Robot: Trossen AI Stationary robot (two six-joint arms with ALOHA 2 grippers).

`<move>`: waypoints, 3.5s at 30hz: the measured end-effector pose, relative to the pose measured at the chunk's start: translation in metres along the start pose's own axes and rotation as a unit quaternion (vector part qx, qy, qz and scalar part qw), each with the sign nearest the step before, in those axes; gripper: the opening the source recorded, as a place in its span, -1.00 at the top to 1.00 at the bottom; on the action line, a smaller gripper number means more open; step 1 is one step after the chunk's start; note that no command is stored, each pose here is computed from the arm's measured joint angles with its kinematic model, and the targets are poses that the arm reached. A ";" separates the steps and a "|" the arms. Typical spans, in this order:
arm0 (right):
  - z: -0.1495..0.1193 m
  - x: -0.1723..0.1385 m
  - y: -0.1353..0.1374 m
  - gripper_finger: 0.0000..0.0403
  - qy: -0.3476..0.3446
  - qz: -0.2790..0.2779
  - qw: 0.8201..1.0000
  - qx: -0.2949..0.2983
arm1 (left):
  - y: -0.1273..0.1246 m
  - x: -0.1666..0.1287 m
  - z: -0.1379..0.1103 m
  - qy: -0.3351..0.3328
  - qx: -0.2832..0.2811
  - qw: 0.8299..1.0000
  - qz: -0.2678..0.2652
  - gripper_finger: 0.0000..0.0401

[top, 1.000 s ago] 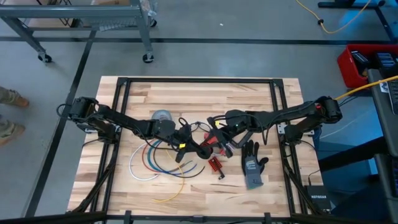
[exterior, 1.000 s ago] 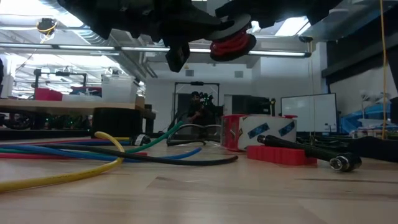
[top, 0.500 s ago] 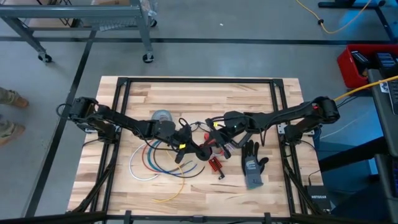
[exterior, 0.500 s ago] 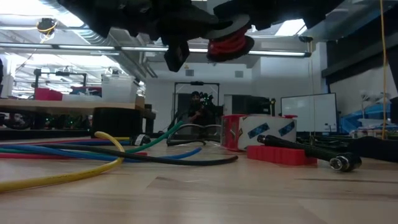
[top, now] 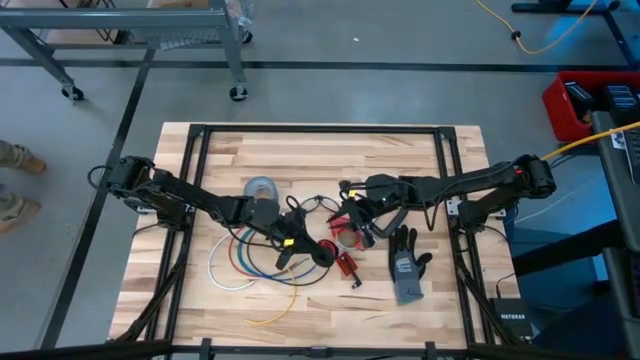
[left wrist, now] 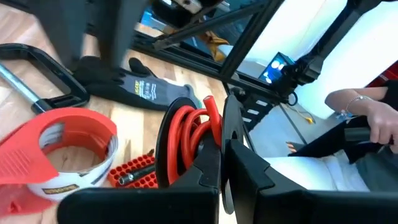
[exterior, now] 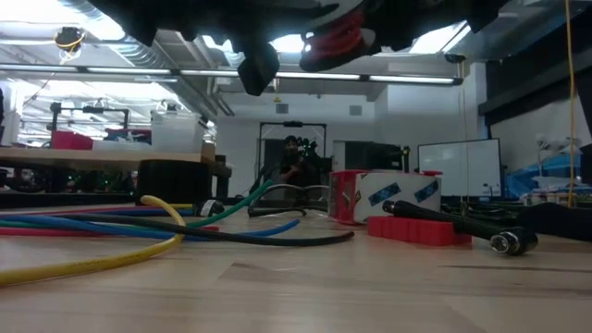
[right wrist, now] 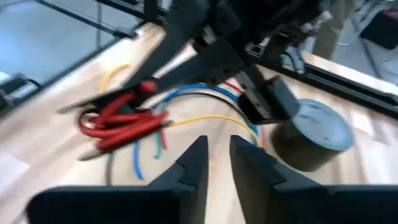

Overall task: Coil cords
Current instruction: Uncoil the red wire from the spool

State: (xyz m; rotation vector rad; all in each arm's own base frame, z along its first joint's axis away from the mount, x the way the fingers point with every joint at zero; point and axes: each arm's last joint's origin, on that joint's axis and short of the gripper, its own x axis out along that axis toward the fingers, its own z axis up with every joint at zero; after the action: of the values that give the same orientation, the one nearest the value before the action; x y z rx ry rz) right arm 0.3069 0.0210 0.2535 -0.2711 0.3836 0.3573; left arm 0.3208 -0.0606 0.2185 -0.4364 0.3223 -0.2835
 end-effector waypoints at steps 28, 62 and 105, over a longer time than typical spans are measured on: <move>0.005 0.012 0.004 0.22 -0.062 0.064 0.996 0.009 | 0.009 -0.001 0.003 0.000 -0.005 1.000 0.002 0.98; 0.002 0.031 0.002 0.22 -0.081 0.096 0.992 0.020 | 0.006 -0.002 0.007 -0.020 0.006 1.000 -0.013 0.98; 0.009 0.030 0.003 0.61 -0.112 0.131 0.985 0.009 | 0.007 -0.002 0.003 0.000 -0.001 1.000 -0.002 0.98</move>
State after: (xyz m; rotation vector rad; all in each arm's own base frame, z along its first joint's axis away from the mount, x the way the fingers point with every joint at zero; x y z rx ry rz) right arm 0.3342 0.0352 0.2488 -0.1595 0.2006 0.6357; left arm 0.3221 -0.0523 0.2183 -0.4386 0.3219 -0.2874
